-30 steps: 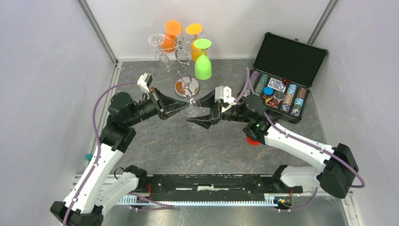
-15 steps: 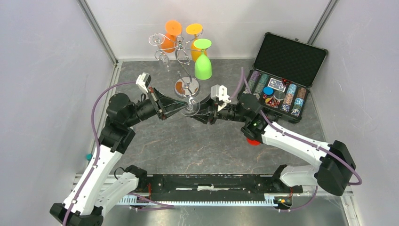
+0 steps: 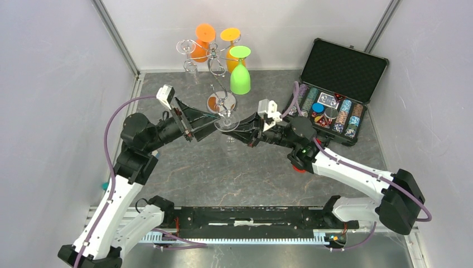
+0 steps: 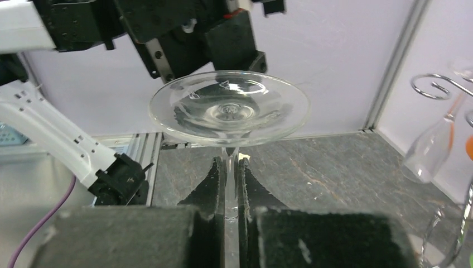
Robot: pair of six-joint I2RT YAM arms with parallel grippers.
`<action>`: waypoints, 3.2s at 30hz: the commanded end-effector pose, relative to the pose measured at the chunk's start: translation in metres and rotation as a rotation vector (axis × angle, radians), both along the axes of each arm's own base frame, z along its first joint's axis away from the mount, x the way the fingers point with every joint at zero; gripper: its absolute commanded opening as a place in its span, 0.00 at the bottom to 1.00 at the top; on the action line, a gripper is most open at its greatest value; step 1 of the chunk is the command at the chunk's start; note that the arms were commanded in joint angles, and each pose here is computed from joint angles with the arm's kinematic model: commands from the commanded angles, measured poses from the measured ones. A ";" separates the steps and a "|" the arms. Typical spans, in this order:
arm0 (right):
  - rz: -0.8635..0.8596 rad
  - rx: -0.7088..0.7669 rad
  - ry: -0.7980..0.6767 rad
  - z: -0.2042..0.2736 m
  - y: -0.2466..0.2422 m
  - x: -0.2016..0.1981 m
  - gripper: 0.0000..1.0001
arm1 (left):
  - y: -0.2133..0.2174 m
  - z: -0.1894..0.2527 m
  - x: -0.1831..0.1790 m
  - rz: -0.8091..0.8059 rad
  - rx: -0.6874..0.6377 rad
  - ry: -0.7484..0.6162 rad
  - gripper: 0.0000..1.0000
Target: Take the wine glass off the wine glass rack
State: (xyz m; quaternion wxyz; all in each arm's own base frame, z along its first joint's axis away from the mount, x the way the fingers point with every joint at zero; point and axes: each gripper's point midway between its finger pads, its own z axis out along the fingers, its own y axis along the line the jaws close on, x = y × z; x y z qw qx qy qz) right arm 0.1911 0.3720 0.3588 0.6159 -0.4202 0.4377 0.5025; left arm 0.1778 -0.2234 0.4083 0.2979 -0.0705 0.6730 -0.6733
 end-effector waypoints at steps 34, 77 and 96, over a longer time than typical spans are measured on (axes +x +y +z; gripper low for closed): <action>-0.188 1.022 0.724 0.083 -0.125 0.046 0.00 | -0.023 0.014 -0.003 -0.109 -0.285 -0.102 0.67; -0.336 0.986 0.617 0.049 -0.132 0.054 0.00 | -0.045 0.048 0.004 -0.146 -0.395 -0.137 0.49; -0.309 0.952 0.662 0.037 -0.121 0.056 0.10 | -0.047 0.044 0.009 -0.085 -0.276 -0.207 0.02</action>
